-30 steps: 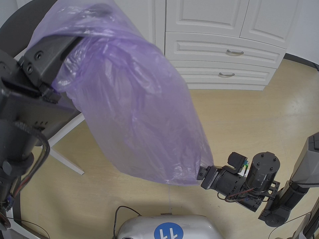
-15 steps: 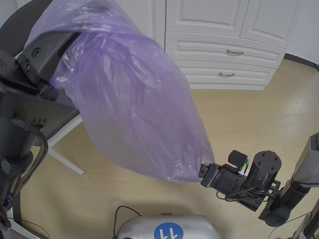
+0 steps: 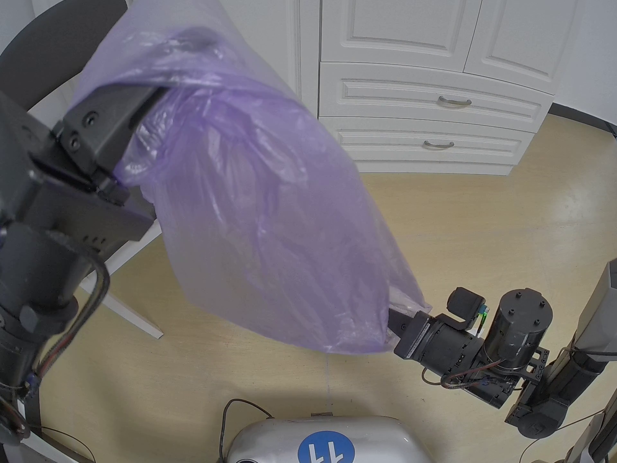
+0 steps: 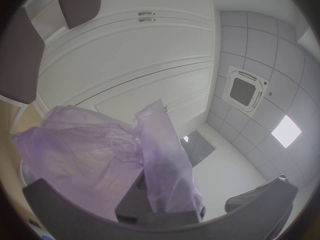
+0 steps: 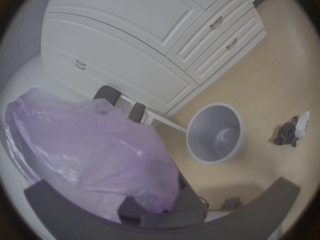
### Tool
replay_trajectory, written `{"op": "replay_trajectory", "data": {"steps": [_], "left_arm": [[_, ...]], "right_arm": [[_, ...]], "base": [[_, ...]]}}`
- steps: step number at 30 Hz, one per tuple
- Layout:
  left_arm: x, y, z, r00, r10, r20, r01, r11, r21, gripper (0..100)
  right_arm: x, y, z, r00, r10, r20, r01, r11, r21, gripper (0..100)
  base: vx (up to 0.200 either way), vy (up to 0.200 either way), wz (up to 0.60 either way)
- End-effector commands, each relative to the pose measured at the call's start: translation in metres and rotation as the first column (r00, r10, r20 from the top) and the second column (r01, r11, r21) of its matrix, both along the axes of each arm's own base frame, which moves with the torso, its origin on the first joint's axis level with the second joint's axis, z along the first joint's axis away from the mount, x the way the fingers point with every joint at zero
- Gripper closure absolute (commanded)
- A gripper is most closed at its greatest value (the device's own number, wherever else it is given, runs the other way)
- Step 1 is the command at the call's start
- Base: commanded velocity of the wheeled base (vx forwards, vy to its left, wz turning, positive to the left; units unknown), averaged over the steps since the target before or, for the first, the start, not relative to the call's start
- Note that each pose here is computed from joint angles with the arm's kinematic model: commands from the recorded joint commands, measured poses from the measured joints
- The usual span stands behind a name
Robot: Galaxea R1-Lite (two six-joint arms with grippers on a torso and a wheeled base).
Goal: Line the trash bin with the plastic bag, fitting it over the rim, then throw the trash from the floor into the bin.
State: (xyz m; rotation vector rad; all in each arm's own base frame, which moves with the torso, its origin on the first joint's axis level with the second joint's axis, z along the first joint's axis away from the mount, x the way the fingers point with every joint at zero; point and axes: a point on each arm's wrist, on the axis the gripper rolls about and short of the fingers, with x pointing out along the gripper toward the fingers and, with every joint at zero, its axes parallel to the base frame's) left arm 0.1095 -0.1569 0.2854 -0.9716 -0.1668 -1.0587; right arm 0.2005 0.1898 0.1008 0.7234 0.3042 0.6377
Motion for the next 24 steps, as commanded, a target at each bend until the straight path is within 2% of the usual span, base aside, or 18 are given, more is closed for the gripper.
{"op": "replay_trajectory", "data": {"steps": [1,6,10,13,17,22,24], "left_arm": [[0.015,0.004,-0.018,0.997,0.06,-0.052,-0.057,0.997,0.059,100],[0.031,-0.002,-0.031,0.991,0.106,-0.078,-0.096,0.988,0.121,100],[0.047,-0.01,-0.045,0.983,0.15,-0.101,-0.13,0.974,0.184,100],[0.058,-0.016,-0.057,0.975,0.202,-0.088,-0.174,0.952,0.252,100],[0.06,-0.017,-0.061,0.974,0.213,-0.078,-0.184,0.943,0.278,100],[0.062,-0.019,-0.067,0.972,0.226,-0.062,-0.196,0.928,0.318,100],[0.063,-0.02,-0.071,0.97,0.238,-0.045,-0.208,0.913,0.35,100]], "right_arm": [[0.004,-0.005,0.007,0.999,-0.026,0.045,0.026,1.0,0.009,100],[0.007,-0.015,0.015,0.99,-0.045,0.135,0.054,0.997,-0.058,100],[0.007,-0.02,0.025,0.983,-0.062,0.173,0.07,0.997,-0.045,100],[0.007,-0.02,0.034,0.986,-0.062,0.155,0.074,0.995,-0.073,100],[0.009,-0.023,0.044,0.988,-0.08,0.132,0.093,0.991,-0.095,100],[0.01,-0.031,0.067,0.987,-0.13,0.098,0.142,0.981,-0.129,100],[0.01,-0.034,0.081,0.984,-0.171,0.06,0.178,0.97,-0.163,100]], "base": [[0.0,0.0,0.0],[0.0,0.0,0.0],[0.0,0.0,0.0],[0.0,0.0,0.0],[0.0,0.0,0.0],[0.0,0.0,0.0],[0.0,0.0,0.0]]}}
